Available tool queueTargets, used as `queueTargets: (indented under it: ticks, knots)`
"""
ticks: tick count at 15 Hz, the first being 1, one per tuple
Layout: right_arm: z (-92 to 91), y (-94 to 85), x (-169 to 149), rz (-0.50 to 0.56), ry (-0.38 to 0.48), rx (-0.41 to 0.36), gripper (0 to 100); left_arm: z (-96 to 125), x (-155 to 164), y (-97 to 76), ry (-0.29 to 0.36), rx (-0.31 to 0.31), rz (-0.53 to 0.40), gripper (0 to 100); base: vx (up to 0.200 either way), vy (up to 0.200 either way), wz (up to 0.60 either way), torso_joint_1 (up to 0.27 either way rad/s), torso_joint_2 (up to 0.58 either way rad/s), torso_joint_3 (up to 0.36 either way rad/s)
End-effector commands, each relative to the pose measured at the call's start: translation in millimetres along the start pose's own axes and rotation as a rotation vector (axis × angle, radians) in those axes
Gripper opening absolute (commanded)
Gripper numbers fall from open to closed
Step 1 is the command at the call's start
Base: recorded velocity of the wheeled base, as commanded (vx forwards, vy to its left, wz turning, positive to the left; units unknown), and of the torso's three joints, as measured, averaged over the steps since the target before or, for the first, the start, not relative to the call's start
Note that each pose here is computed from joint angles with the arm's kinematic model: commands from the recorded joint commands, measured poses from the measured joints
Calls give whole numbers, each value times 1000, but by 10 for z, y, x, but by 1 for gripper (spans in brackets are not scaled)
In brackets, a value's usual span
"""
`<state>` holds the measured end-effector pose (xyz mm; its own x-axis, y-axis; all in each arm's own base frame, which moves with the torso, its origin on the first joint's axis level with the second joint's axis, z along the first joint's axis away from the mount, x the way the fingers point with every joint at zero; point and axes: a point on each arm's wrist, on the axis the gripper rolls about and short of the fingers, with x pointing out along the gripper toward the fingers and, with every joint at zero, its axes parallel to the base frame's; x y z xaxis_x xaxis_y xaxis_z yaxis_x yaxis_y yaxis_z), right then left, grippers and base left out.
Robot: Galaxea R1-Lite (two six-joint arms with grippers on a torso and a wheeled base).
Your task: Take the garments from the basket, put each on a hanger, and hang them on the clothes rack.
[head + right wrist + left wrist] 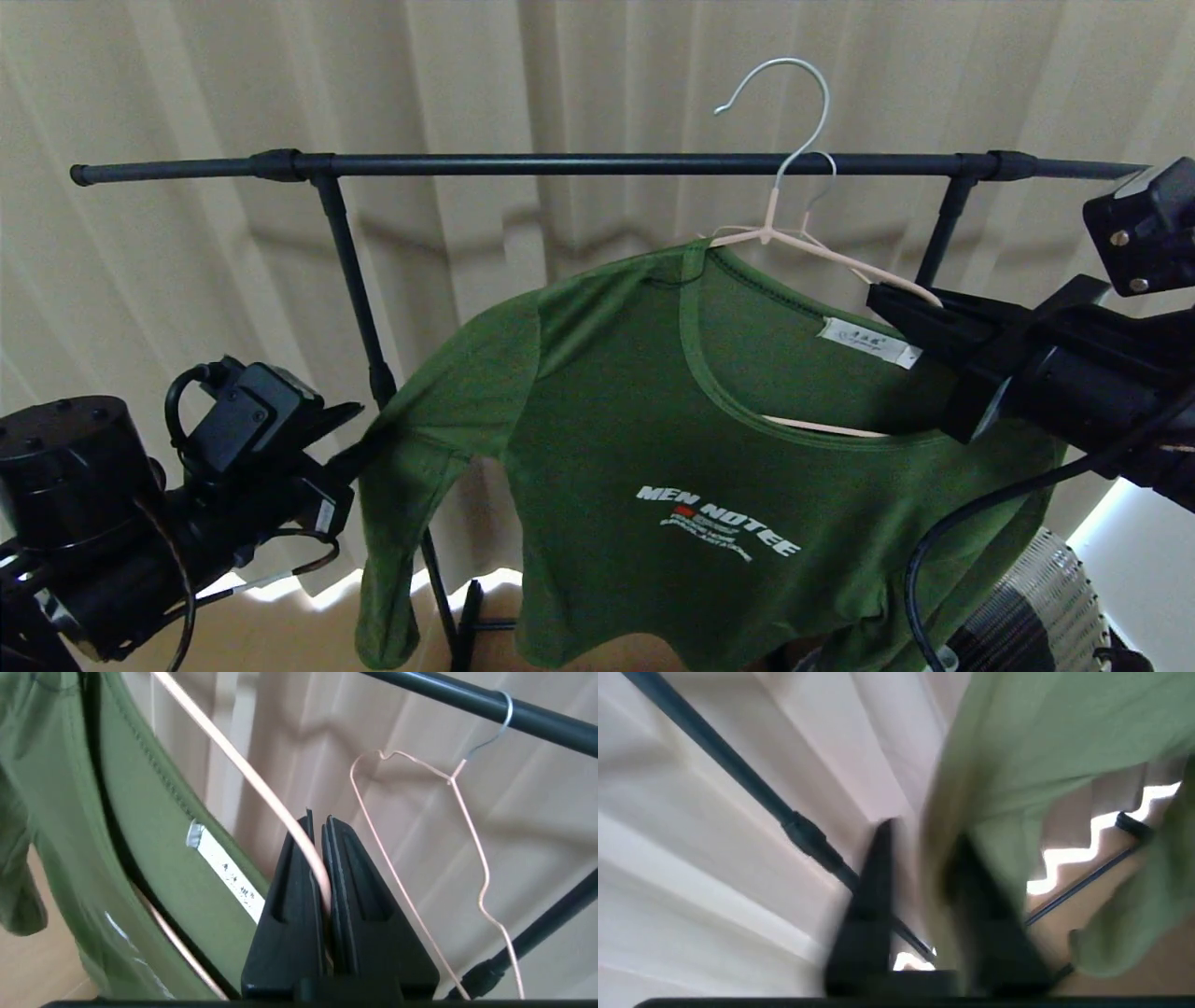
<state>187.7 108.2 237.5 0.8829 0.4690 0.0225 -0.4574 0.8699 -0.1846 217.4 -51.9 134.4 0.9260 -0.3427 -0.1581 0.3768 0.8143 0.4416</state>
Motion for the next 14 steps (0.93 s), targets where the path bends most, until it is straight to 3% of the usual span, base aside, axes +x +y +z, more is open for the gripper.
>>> queueTargets:
  ticks: [1, 6, 11, 14]
  knots:
    - [-11, 4, 13, 1, 6, -1, 0, -1, -15, -14, -2, 0, -6, 100, 0, 0, 0, 0, 0, 0]
    - [-80, 6, 134, -62, 61, -7, 0, 22, -164, -47, -106, 19, 34, 100, 0, 0, 0, 0, 0, 0]
    - [-169, -72, 408, -194, 122, -12, 0, -19, -390, -101, -115, 22, 38, 100, 0, 0, 0, 0, 0, 0]
    - [-210, -57, 427, -194, 139, -15, 0, 21, -361, -73, -132, 17, 50, 100, 0, 0, 0, 0, 0, 0]
